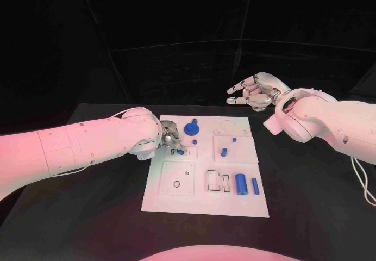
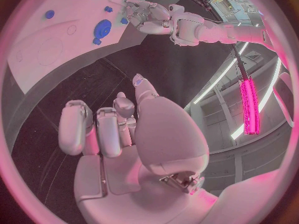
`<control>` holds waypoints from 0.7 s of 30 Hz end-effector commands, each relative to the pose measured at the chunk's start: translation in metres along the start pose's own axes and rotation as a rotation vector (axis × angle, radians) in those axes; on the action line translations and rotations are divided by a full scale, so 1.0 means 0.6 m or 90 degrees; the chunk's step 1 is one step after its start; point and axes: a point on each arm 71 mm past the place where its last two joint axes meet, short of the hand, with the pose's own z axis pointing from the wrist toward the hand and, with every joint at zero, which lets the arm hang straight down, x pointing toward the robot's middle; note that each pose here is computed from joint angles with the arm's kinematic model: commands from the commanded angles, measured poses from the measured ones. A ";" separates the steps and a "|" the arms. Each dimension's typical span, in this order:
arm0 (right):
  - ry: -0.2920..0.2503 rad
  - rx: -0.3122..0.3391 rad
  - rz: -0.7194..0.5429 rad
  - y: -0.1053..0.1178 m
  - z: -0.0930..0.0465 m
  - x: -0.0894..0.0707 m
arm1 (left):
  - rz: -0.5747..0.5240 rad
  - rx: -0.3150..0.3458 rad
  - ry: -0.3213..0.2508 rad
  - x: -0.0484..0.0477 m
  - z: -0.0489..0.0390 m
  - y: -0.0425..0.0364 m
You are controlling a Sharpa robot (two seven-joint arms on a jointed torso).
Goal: Assemble the parts on the task board
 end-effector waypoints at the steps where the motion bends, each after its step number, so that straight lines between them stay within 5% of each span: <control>1: 0.001 -0.010 -0.001 0.004 0.001 0.000 | 0.017 -0.007 0.019 0.006 0.001 -0.001; 21: -0.003 -0.016 0.005 0.006 0.001 0.000 | 0.029 -0.032 0.031 0.003 0.010 -0.004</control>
